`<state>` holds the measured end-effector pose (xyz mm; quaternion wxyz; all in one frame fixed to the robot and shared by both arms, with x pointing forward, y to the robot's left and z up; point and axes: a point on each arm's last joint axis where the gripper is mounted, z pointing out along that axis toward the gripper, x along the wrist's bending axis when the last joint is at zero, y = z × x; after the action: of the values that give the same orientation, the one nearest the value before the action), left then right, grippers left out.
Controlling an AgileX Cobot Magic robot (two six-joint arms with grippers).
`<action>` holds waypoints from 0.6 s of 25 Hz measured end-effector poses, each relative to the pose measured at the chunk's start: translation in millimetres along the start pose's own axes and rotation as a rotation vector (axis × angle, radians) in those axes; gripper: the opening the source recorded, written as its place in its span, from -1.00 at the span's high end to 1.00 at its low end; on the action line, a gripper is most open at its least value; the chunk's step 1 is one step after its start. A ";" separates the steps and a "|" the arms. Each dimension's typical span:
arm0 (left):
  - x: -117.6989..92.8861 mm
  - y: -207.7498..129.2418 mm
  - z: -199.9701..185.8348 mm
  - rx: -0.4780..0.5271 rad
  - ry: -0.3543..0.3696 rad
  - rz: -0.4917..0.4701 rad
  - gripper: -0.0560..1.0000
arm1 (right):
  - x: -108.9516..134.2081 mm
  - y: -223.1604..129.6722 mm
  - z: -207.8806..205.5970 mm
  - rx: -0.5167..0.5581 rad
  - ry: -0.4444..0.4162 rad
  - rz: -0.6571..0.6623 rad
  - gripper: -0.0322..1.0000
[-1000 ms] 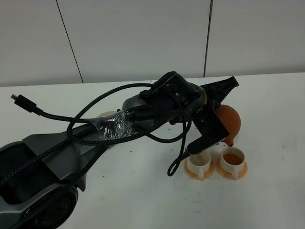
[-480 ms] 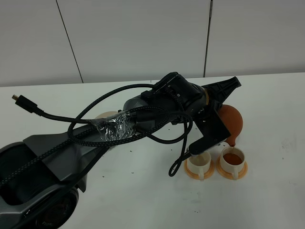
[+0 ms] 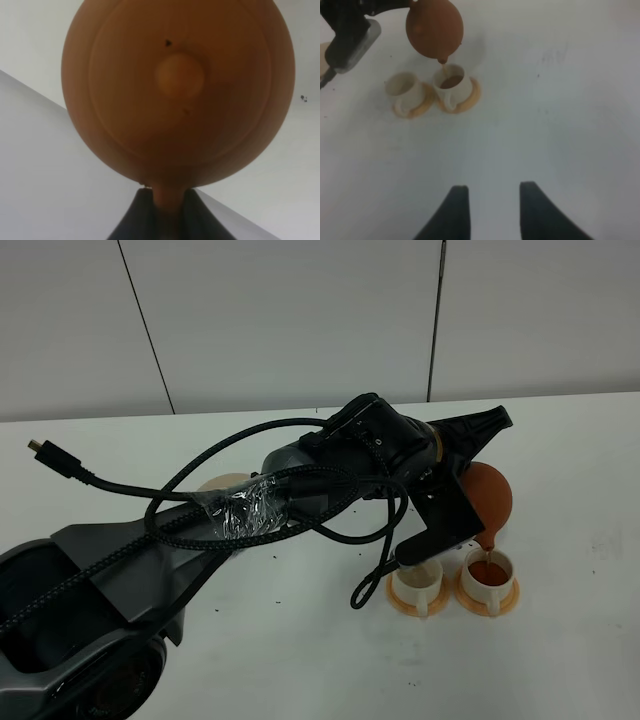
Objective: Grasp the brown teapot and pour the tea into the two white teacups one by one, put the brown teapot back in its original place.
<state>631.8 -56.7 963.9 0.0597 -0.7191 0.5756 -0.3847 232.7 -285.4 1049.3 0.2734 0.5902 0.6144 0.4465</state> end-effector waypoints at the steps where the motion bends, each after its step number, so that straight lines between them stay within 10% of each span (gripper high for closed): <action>1: 0.0 0.0 0.0 0.001 0.000 0.001 0.58 | 0.0 0.0 0.0 0.000 0.000 0.000 0.47; 15: 0.3 -0.4 0.0 0.004 0.003 0.005 0.58 | 0.0 0.0 0.0 0.000 0.000 0.000 0.47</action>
<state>632.1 -56.8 964.3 0.0611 -0.7170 0.5767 -0.3868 232.7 -285.4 1049.3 0.2734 0.5902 0.6144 0.4465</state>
